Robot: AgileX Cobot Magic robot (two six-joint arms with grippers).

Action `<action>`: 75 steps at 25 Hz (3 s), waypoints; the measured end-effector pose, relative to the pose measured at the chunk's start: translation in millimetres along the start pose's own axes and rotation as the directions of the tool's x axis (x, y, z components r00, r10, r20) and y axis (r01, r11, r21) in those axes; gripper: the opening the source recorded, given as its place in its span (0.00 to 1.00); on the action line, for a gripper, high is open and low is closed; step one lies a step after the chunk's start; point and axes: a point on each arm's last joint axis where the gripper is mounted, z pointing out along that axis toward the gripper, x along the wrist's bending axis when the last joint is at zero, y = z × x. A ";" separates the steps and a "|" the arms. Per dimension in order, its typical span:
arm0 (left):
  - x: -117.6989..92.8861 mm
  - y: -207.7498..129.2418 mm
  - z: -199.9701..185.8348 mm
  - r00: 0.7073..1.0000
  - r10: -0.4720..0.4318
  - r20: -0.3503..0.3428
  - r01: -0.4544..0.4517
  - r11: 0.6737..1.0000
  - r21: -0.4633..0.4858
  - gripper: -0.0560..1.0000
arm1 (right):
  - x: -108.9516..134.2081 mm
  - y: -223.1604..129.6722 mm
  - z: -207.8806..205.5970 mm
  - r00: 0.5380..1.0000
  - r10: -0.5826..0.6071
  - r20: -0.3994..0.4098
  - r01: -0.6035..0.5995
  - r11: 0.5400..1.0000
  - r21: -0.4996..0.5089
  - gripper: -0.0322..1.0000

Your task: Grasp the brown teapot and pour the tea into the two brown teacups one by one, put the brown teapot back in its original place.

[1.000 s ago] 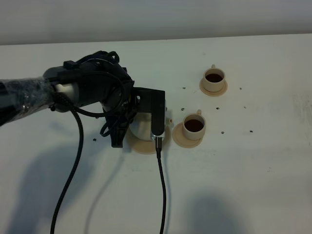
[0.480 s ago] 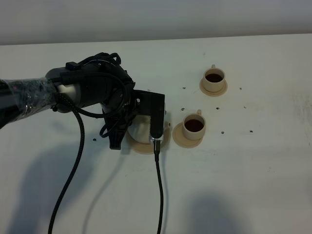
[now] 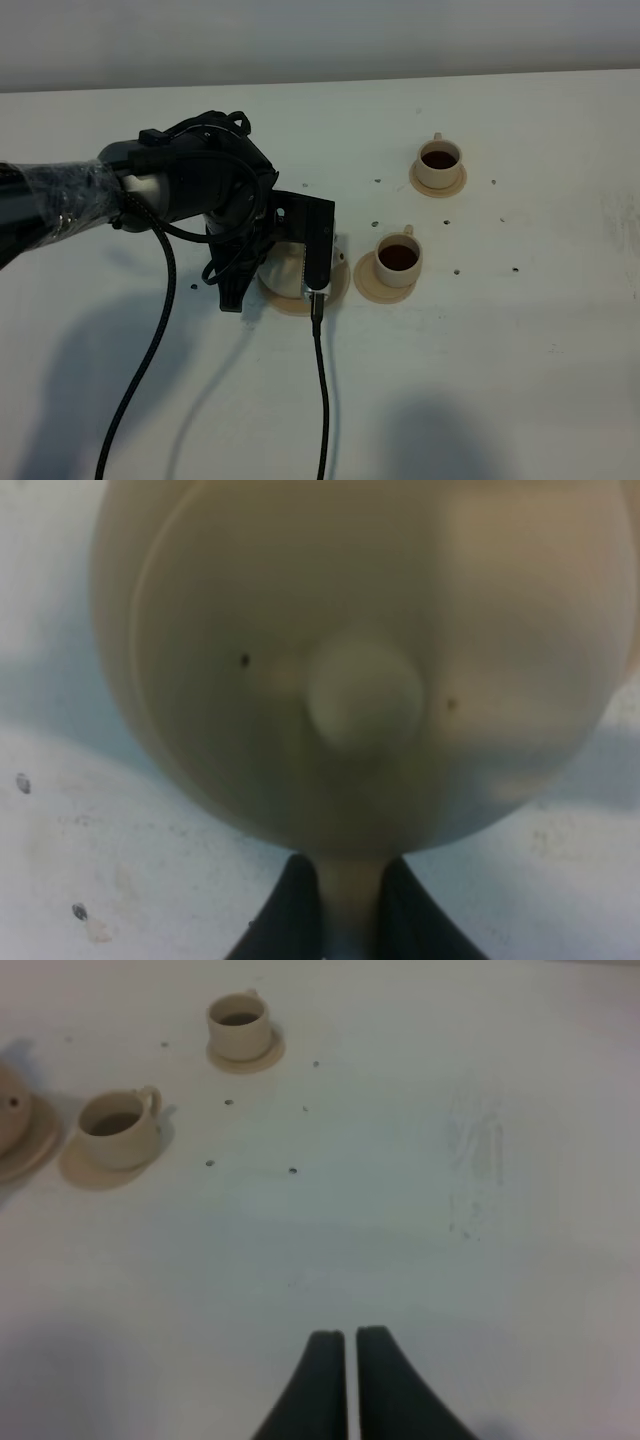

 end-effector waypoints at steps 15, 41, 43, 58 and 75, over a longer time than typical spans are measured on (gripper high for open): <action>-1.2 1.2 2.8 1.000 0.000 0.010 0.000 1.000 -0.002 0.17 | 0.0 0.0 0.0 1.000 0.000 0.000 0.000 1.000 0.000 0.06; 3.4 -6.0 -42.4 0.995 -0.088 -0.056 0.084 0.995 -0.057 0.66 | 0.0 0.0 0.0 1.000 0.000 0.000 0.000 1.000 0.000 0.06; 3.3 -10.7 -54.6 0.992 -0.109 -0.064 0.106 0.993 -0.057 0.66 | 0.0 0.0 0.0 1.000 0.000 0.000 0.000 1.000 0.000 0.06; -9.7 -69.6 -161.7 0.929 -0.338 -0.151 0.325 0.940 -0.105 0.01 | 0.0 0.0 0.0 1.000 0.000 0.000 0.000 1.000 0.000 0.06; -71.9 -139.1 -281.7 0.604 -0.779 -0.168 0.669 0.610 -0.425 0.00 | 0.0 0.0 0.0 1.000 0.000 0.000 0.000 1.000 0.000 0.06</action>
